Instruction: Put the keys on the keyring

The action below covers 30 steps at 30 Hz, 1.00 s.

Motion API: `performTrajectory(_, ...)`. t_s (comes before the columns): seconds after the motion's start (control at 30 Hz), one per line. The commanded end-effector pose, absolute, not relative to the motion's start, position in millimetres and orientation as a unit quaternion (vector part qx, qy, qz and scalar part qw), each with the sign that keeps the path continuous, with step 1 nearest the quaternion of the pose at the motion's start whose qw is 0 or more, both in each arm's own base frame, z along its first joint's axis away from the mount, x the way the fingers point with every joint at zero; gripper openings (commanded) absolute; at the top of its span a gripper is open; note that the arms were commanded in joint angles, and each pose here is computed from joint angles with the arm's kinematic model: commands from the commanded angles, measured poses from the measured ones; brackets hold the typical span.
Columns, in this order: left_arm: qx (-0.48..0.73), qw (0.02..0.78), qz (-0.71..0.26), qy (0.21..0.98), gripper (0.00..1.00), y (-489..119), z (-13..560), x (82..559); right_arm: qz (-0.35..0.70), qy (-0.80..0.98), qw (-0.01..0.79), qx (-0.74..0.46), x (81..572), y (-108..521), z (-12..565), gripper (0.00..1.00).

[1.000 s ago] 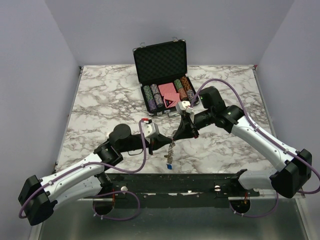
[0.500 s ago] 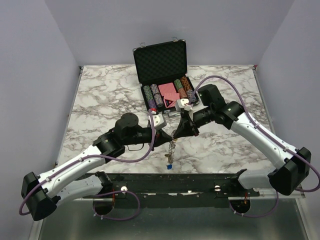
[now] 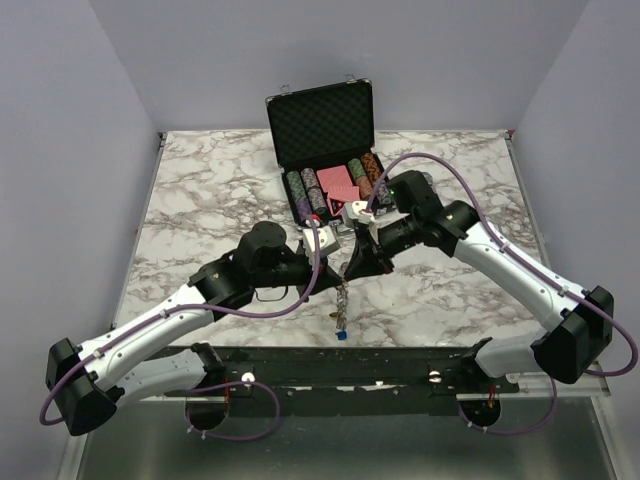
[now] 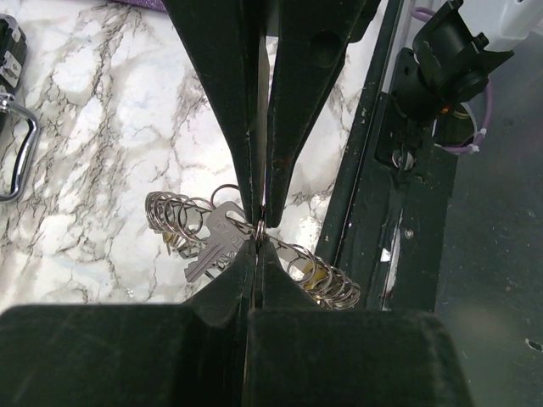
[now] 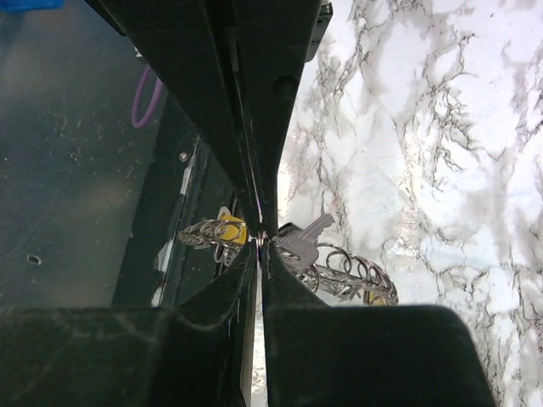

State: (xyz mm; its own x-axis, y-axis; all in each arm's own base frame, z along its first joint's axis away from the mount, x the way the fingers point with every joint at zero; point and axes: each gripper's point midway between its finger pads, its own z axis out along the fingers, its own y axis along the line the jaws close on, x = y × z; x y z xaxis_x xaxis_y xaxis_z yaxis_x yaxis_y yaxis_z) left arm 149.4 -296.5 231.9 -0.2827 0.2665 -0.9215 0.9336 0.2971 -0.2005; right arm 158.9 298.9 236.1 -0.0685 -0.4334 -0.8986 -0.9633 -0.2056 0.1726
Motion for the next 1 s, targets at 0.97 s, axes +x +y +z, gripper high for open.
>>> performTrajectory(0.97,0.366,0.475,-0.395,0.696,0.00,-289.5,251.0,167.3,0.464,0.568,0.284,-0.619,156.5,310.8,238.1,0.00)
